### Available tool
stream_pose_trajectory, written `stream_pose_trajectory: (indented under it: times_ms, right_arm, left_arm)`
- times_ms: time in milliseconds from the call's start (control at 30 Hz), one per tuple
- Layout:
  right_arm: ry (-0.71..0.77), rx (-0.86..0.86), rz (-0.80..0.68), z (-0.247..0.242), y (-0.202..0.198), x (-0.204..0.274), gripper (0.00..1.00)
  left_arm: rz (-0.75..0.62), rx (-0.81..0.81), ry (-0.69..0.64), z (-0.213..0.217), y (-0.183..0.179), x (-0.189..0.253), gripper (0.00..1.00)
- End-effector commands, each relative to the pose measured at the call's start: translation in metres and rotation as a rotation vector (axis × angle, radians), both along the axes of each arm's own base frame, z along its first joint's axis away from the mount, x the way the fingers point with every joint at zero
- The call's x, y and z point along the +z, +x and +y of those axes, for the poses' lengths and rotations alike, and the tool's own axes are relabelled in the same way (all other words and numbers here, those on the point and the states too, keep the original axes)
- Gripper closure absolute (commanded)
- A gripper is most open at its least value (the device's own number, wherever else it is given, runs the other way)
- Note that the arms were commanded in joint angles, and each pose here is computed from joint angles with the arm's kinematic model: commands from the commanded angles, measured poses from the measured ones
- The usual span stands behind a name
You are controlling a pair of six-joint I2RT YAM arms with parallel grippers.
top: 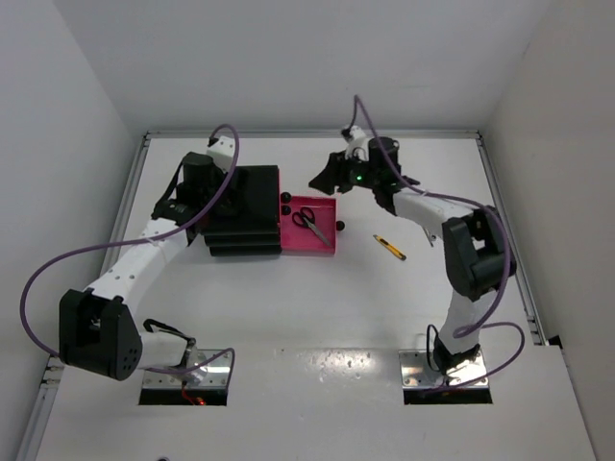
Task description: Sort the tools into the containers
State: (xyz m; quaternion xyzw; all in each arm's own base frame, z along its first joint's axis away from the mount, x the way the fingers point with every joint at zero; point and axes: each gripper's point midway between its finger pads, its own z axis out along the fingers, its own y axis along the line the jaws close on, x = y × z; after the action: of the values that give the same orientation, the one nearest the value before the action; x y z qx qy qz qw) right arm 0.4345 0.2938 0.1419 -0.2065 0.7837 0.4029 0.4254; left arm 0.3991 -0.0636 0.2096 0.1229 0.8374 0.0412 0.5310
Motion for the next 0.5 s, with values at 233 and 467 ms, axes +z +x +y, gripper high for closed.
stream_pose_trajectory:
  times_ms: [233,467]
  right_arm:
    - [0.141,-0.266,0.383,-0.114,-0.014,-0.022,0.47]
    - [0.049,-0.372,0.505,-0.139,-0.027,-0.070,0.48]
  left_arm:
    - [-0.180,0.182,-0.078,0.048,-0.008,0.088,0.02]
    - [-0.200,0.531,-0.003,0.145,-0.022,0.096,0.00]
